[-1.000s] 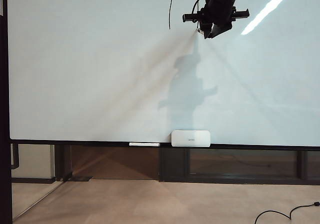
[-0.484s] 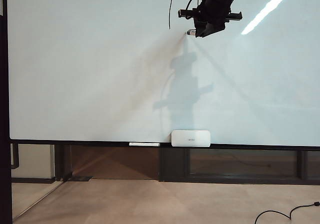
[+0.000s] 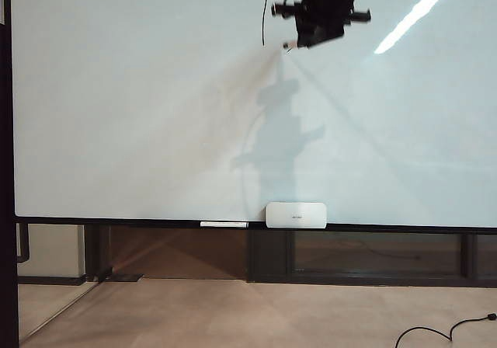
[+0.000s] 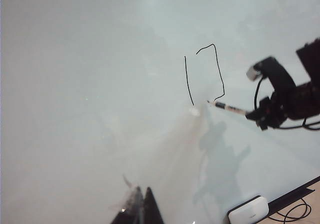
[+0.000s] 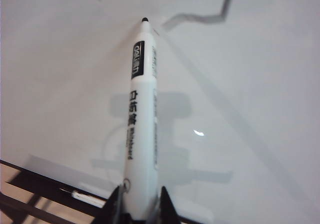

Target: Reach to the right to find the marker pen, pick it up, and write the number 13 on the whiteboard.

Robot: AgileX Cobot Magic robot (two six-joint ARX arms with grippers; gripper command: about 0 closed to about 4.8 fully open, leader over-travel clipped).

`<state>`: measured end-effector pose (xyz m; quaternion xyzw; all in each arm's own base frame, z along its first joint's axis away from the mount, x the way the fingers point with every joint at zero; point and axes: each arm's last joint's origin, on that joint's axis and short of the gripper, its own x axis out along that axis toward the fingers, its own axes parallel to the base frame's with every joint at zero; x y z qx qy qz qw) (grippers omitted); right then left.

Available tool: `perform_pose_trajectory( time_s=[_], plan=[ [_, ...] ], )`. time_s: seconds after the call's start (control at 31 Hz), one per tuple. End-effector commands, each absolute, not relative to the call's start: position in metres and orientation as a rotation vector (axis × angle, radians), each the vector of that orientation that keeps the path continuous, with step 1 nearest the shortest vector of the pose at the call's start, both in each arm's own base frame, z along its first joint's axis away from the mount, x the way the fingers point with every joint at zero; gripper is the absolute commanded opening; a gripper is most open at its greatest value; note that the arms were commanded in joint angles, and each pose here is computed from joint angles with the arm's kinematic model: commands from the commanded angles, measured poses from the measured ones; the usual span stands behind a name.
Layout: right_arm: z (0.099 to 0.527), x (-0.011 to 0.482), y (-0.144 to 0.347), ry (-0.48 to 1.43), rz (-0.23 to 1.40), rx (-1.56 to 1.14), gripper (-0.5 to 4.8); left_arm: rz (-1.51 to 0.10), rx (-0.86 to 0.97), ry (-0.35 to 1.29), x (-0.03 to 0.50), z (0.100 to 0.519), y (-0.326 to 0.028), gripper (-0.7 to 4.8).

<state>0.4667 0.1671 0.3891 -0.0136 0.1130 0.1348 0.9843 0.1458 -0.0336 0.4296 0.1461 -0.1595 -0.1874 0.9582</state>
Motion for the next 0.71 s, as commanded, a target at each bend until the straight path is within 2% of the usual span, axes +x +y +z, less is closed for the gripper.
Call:
perform_pose_trajectory(
  time_s=[0.03,0.23,0.71],
  plan=[
    [0.418,0.454,0.169,0.107,0.288,-0.024,-0.05,-0.380,0.292,-0.346,0.144,0.433,-0.033,-0.05],
    [0.433,0.449,0.167,0.014,0.289,-0.004,-0.05,-0.380,0.292,-0.347,0.144,0.433,-0.033,-0.05],
    [0.433,0.451,0.165,-0.002,0.282,-0.023,-0.05,-0.378,0.297,-0.354,0.144,0.434,-0.033,-0.05]
  ],
)
